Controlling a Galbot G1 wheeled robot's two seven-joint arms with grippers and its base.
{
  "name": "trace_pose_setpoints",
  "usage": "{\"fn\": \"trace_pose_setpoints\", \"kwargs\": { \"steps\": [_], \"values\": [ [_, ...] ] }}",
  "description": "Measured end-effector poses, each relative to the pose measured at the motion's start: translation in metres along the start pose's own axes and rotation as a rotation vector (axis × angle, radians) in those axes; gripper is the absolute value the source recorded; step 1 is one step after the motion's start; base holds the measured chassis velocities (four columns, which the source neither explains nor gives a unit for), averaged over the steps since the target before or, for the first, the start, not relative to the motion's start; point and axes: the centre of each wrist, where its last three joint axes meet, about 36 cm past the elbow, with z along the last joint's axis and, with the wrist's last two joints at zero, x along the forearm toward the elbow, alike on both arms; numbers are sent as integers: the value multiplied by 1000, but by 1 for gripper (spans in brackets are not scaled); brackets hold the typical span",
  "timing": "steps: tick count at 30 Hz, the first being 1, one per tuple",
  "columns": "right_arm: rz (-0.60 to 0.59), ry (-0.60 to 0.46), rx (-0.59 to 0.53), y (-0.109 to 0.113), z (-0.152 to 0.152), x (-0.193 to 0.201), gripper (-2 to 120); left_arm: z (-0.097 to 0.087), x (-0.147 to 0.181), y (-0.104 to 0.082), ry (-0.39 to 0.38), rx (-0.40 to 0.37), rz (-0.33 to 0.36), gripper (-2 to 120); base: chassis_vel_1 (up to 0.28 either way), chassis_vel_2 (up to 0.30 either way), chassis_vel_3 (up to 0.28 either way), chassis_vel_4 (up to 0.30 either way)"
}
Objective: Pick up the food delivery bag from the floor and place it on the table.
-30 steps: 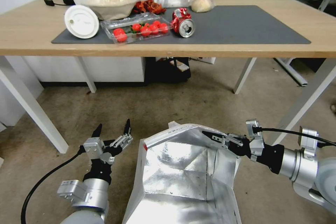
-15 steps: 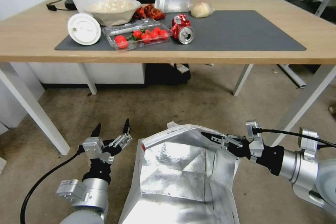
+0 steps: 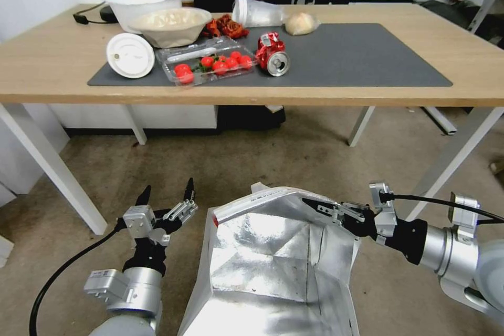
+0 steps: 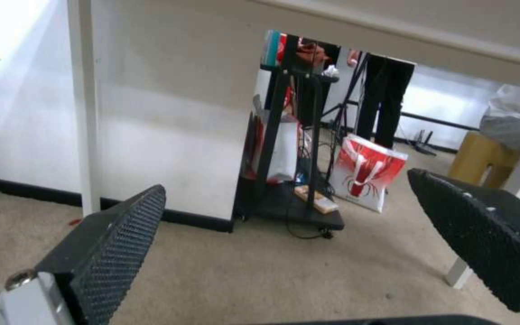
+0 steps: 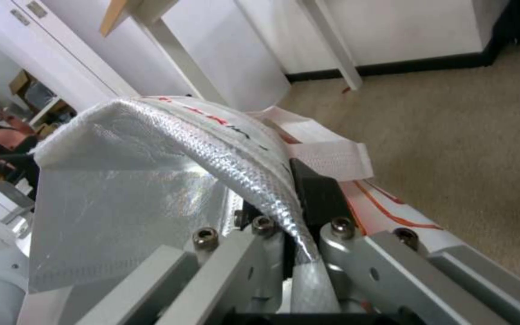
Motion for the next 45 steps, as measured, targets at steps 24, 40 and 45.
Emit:
{"fn": "trace_pose_setpoints", "kwargs": {
  "steps": [24, 40, 45],
  "values": [
    [4, -1, 7, 0, 1, 2, 0, -2, 1, -1, 4, 0, 1, 100, 0, 0, 0, 0],
    [6, 2, 12, 0, 1, 3, 0, -2, 1, -2, 3, 1, -1, 100, 0, 0, 0, 0],
    [5, 2, 11, 0, 2, 3, 0, -2, 1, -2, 8, 4, 0, 100, 0, 0, 0, 0]
  ]
}}
